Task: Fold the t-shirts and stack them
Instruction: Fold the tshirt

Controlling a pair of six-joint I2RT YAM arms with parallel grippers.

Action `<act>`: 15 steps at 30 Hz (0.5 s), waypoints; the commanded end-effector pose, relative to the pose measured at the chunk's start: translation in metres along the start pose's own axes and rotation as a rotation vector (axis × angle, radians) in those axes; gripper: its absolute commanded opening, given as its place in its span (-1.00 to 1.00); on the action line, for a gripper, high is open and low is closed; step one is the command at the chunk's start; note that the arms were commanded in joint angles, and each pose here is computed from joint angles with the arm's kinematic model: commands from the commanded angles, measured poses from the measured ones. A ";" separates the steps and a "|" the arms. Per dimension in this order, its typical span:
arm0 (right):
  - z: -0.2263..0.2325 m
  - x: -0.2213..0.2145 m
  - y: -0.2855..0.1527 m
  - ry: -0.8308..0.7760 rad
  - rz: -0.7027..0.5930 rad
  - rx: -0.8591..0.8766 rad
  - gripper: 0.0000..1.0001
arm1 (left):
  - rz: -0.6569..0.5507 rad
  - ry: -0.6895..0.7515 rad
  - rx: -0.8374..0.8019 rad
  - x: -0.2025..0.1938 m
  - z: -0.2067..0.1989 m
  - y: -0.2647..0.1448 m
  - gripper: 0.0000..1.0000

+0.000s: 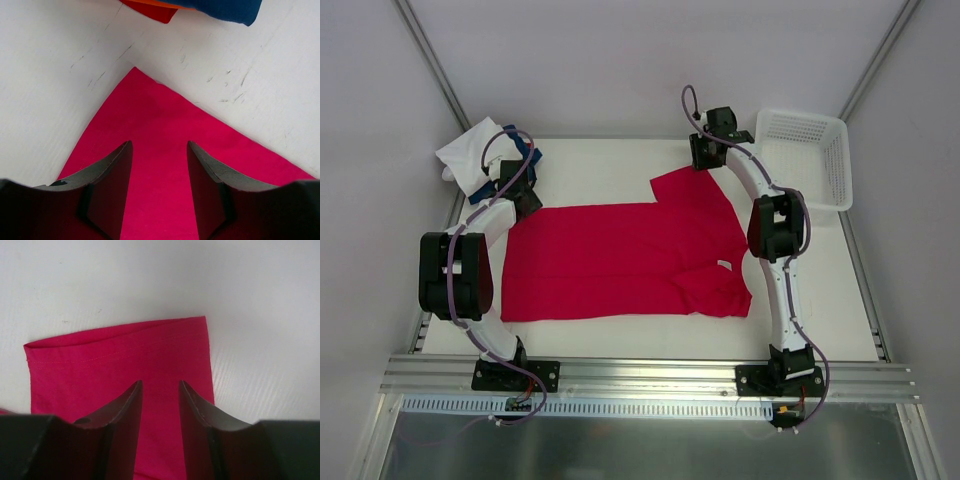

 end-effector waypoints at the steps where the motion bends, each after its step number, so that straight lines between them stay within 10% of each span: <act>1: -0.014 0.014 -0.001 -0.064 -0.058 -0.055 -0.23 | -0.041 0.003 -0.027 0.017 -0.007 -0.001 -0.05; 15: -0.021 -0.005 0.011 0.205 0.009 0.045 -0.19 | -0.051 0.003 -0.051 0.024 -0.012 -0.005 -0.04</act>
Point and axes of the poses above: each gripper's point midway between its finger pads, its own y axis out along the fingers, its own z axis along the line the jaws close on, x = y × z, the point moved 4 cm from there along -y, back along the fingers
